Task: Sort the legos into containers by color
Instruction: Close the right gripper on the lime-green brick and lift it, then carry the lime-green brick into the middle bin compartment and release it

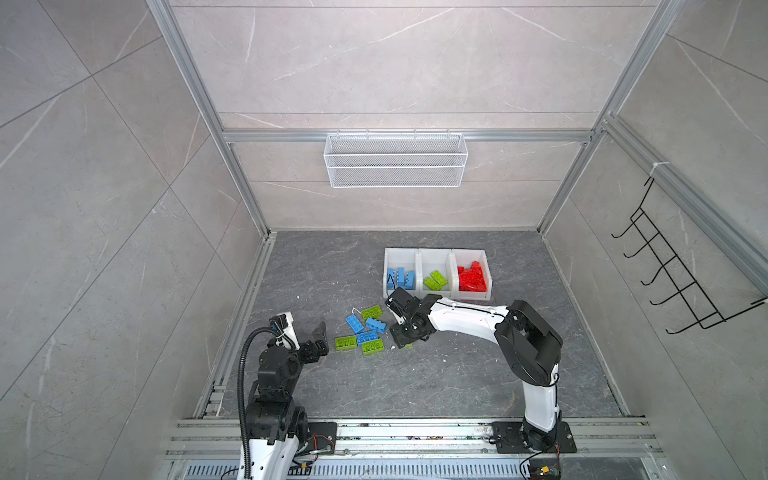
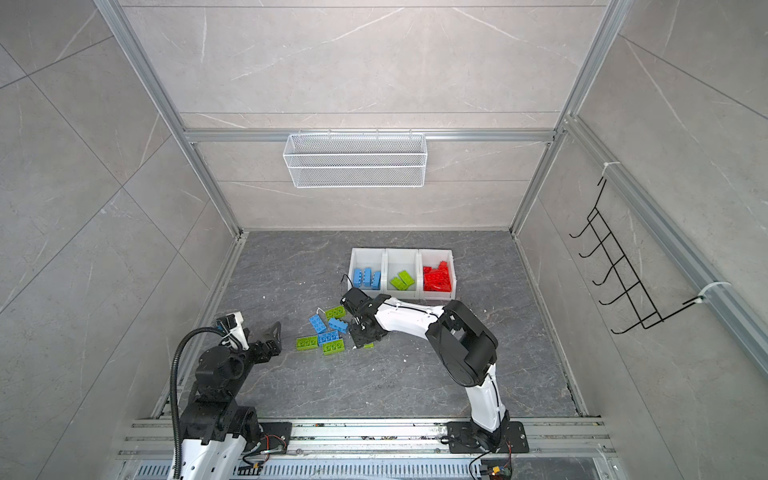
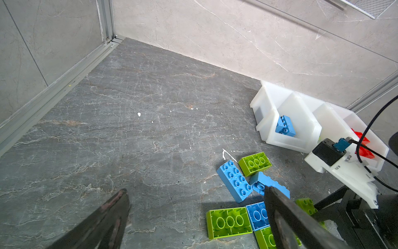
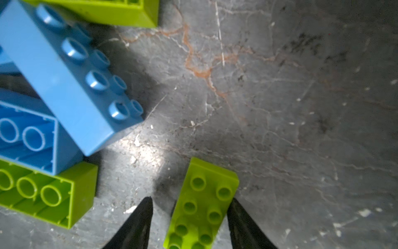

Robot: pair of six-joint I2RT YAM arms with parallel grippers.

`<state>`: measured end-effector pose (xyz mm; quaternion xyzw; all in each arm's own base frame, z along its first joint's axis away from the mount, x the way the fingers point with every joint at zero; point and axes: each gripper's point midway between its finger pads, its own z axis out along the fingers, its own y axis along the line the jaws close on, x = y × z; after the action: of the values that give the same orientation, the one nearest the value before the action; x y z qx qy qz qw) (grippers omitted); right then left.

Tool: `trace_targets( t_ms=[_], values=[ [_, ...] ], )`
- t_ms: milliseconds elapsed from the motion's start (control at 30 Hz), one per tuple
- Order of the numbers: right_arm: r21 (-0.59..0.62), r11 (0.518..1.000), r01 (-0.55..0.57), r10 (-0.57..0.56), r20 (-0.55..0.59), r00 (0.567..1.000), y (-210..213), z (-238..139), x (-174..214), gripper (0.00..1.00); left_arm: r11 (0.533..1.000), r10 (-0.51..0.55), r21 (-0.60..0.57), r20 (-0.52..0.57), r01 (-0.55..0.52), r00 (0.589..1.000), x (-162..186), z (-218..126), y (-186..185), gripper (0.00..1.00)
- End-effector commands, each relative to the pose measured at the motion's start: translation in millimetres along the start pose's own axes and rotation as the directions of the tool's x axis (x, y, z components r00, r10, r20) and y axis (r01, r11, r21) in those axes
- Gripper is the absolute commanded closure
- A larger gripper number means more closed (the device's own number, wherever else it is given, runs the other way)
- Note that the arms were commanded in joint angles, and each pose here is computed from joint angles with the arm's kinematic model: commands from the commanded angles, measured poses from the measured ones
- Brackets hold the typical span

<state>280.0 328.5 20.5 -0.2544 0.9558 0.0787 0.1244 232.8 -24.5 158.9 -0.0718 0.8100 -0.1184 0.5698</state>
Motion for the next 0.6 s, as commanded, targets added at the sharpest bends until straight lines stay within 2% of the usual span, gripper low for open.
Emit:
trace_targets(
  t_ms=[0, 300, 400, 567],
  values=[
    [0.046, 0.999, -0.006, 0.008, -0.035, 0.999, -6.9, 5.1, 8.2, 0.46, 1.000, -0.003, 0.017, 0.021, 0.003, 1.000, -5.3, -1.6, -3.5, 0.00],
    [0.020, 1.000, -0.008, 0.007, 0.031, 1.000, -5.4, -16.0, 0.5, 0.67, 1.000, -0.004, 0.014, 0.021, 0.003, 1.000, -5.0, -1.7, -2.9, 0.00],
    [-0.006, 1.000, -0.012, 0.013, 0.074, 0.997, -4.7, -32.5, -7.1, 0.71, 1.000, -0.004, 0.016, 0.024, 0.004, 1.000, -5.7, -2.0, -3.2, 0.00],
    [-0.076, 0.997, -0.033, 0.046, 0.175, 0.983, -16.5, -74.0, -27.5, 0.74, 1.000, -0.004, 0.015, 0.024, 0.003, 1.000, -5.7, -2.2, -3.0, 0.00]
  ],
)
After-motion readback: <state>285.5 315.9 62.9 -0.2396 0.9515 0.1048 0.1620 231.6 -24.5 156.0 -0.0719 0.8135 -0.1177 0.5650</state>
